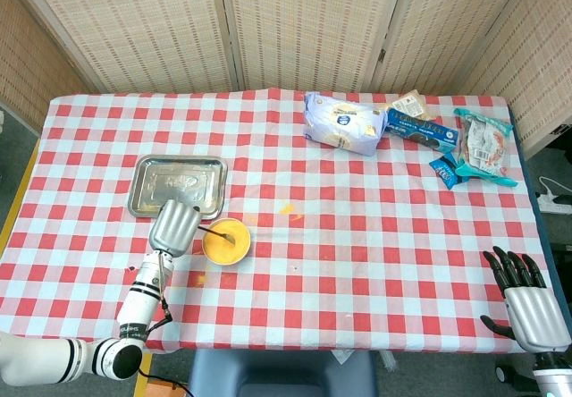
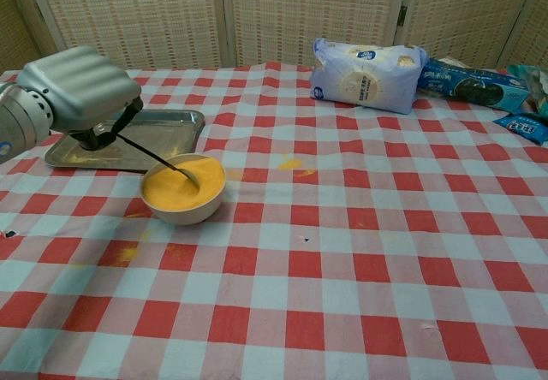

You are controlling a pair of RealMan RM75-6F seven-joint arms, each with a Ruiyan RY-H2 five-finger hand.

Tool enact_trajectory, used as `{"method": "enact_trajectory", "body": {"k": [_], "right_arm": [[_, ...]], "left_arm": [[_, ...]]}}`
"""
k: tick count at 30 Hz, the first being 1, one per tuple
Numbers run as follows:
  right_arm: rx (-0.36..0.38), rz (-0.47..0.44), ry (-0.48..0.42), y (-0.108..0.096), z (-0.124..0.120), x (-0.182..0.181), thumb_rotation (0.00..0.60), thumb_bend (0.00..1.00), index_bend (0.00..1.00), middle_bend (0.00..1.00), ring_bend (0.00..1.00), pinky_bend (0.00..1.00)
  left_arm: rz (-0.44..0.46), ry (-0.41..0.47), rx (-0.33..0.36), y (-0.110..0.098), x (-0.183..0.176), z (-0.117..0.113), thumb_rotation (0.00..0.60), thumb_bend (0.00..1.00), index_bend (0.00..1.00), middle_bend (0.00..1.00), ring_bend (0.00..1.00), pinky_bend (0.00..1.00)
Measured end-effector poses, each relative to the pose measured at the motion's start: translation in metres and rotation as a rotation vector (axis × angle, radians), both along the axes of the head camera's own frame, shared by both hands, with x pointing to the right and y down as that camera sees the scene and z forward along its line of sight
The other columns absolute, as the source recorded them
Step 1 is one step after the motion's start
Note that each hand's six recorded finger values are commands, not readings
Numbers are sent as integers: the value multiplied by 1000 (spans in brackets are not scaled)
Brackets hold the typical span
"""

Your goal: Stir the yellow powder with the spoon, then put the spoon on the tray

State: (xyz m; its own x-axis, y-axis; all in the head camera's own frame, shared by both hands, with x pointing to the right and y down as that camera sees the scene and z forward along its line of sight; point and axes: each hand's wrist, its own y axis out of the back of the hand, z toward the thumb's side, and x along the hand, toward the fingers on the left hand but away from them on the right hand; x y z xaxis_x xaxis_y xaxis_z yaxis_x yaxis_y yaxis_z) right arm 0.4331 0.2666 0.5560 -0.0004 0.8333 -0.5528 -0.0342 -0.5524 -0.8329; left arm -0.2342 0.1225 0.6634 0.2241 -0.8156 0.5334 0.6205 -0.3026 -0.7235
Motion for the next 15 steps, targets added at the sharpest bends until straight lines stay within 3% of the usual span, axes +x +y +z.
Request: {"method": "enact_trajectory", "body": {"k": [15], "right_arm": [[1, -21, -12, 4, -2, -6, 600, 31, 0, 0, 0, 0]], "left_arm": [[-15, -3, -47, 16, -18, -9, 600, 942, 870, 1000, 1000, 1000]]}}
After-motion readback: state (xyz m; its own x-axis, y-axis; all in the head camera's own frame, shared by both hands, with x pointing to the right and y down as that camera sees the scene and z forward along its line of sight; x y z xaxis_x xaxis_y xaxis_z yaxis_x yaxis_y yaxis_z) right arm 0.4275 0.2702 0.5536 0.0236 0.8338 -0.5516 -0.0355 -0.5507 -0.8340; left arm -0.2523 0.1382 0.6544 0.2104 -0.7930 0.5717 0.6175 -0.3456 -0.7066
